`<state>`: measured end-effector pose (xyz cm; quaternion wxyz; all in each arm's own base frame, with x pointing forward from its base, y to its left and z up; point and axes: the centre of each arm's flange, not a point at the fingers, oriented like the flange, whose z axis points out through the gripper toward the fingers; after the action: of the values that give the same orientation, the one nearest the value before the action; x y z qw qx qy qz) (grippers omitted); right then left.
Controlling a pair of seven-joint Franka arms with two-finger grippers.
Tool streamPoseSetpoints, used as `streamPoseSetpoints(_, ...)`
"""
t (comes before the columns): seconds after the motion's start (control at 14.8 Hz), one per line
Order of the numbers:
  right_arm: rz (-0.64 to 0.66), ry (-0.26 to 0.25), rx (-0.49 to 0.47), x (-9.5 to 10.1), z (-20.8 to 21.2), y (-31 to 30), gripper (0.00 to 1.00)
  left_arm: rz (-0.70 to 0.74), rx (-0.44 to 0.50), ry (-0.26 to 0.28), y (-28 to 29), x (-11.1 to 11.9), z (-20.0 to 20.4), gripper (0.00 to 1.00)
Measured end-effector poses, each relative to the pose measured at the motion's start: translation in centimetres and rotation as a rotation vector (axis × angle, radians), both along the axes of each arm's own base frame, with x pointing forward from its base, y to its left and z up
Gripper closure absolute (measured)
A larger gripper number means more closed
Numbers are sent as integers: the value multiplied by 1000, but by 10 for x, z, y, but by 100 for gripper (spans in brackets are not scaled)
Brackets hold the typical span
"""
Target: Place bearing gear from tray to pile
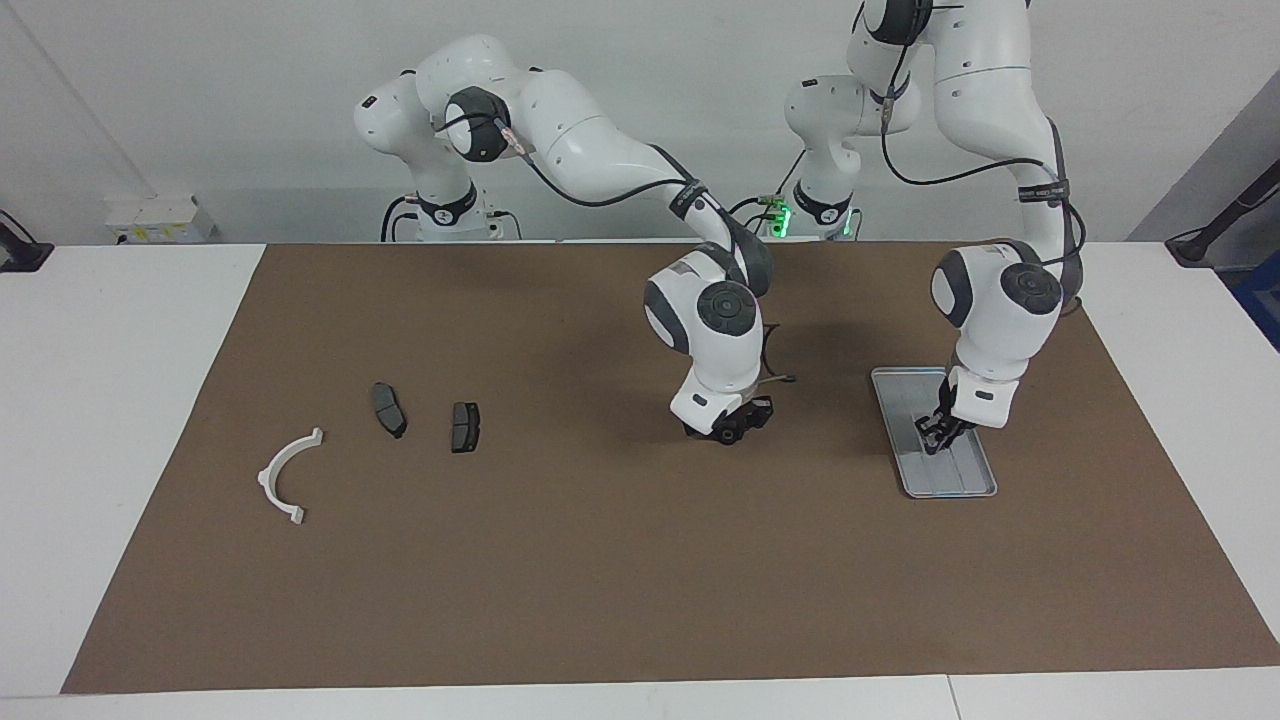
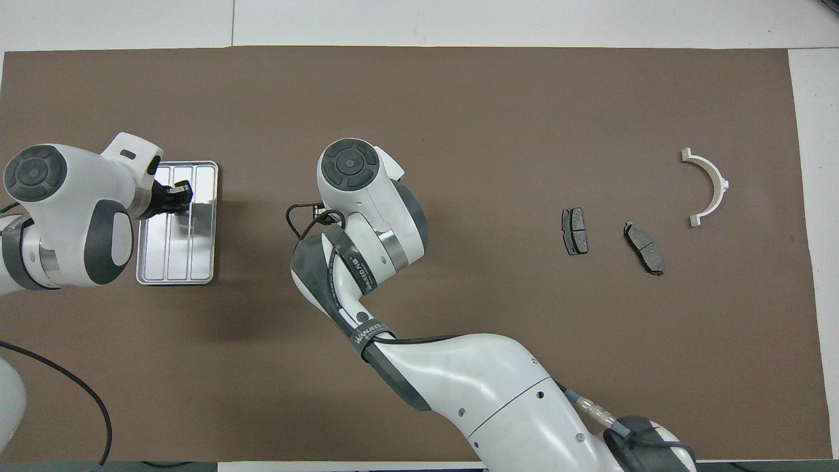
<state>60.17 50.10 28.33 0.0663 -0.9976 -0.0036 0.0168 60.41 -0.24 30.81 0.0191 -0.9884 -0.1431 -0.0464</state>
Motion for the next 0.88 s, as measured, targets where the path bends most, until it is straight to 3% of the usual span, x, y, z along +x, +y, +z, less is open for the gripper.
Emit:
streamPoseSetpoints(0.2,-3,2,3,1,0,-1,60,15,-13,45,-3,8,27,76)
streamPoseSetpoints(0.47,-44,-1,8,21,8,-27,60,86,-83,40,-25,9,58,76)
streamPoseSetpoints(0.88,-92,22,50,38,125,-82,64,215,-104,42,-134,-7,68,76)
